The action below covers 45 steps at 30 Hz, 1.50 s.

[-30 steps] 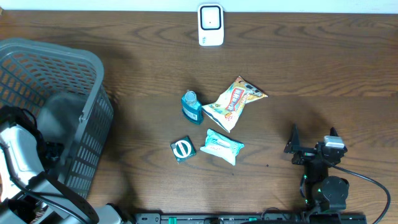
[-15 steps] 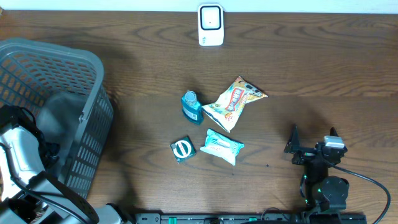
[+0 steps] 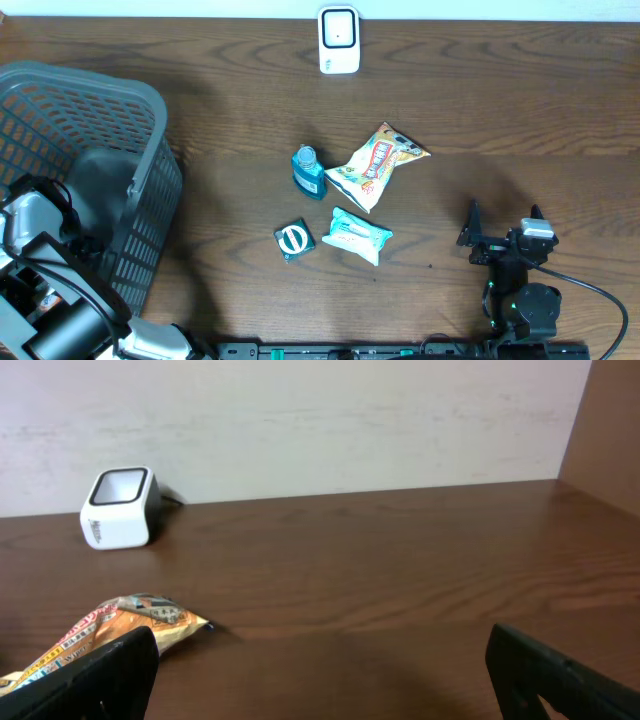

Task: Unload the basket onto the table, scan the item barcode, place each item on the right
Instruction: 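Reach the left gripper into the basket and grasp the orange Kleenex pack, then carry the Kleenex pack out and place it left of the bottle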

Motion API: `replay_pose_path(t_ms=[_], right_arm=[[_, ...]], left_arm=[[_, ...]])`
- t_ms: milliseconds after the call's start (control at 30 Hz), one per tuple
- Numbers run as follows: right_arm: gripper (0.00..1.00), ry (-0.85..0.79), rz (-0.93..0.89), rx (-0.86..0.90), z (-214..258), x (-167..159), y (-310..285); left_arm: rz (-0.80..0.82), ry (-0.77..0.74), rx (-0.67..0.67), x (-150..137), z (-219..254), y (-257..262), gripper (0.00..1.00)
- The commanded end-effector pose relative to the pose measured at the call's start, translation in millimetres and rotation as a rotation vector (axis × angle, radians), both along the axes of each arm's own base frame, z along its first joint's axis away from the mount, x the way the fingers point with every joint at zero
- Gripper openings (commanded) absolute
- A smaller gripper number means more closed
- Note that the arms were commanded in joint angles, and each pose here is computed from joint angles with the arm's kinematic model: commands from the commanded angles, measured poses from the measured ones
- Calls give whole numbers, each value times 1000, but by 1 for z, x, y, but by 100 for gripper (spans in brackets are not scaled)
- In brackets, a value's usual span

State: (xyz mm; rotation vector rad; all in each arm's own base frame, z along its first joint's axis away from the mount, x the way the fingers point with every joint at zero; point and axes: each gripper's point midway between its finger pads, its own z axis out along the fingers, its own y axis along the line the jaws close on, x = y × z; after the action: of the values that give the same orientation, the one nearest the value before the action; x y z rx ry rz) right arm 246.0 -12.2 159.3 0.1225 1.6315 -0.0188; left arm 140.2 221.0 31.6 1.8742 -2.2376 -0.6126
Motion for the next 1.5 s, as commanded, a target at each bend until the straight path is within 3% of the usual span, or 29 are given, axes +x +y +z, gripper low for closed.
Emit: replay_pose_path(t_ms=[0,200,233,300,367,633,800,967,1133,1233,1300,1467], right_arm=[[99,2,14,-9,-1,0,3],[99,2,14,-9,-1,0,3],[99,2,14,-9,-1,0,3],[99,2,14,-9,-1,0,3],[99,2,14,-9,-1,0,3],[99,2,14,-9,-1,0,3],[99,2,14,-9,-1,0,3],[99,2,14,-9,-1,0,3],[99,2,14,-9,-1,0,3],[99,2,14,-9,-1,0,3],[99,2,14,-9,-1,0,3],[99,2,14,-9,-1,0,3]], left_arm=[[8,60,-28,-9,-14,-3,56],[5,117,-1,-26,-27,-5,54],[11,119,-2,-29,-30,-7,50],[31,124,-4,-35,-33,-10,25],[48,129,-7,-39,-35,-12,8],[30,112,1,-31,-19,-5,7],[42,2,39,-11,26,4,7],[47,-332,101,27,84,0,7],[-90,-947,95,95,178,-33,7],[-342,-1360,53,128,267,-82,7],[-525,-1539,48,131,315,-117,7],[-1077,-1790,47,103,394,-219,7]])
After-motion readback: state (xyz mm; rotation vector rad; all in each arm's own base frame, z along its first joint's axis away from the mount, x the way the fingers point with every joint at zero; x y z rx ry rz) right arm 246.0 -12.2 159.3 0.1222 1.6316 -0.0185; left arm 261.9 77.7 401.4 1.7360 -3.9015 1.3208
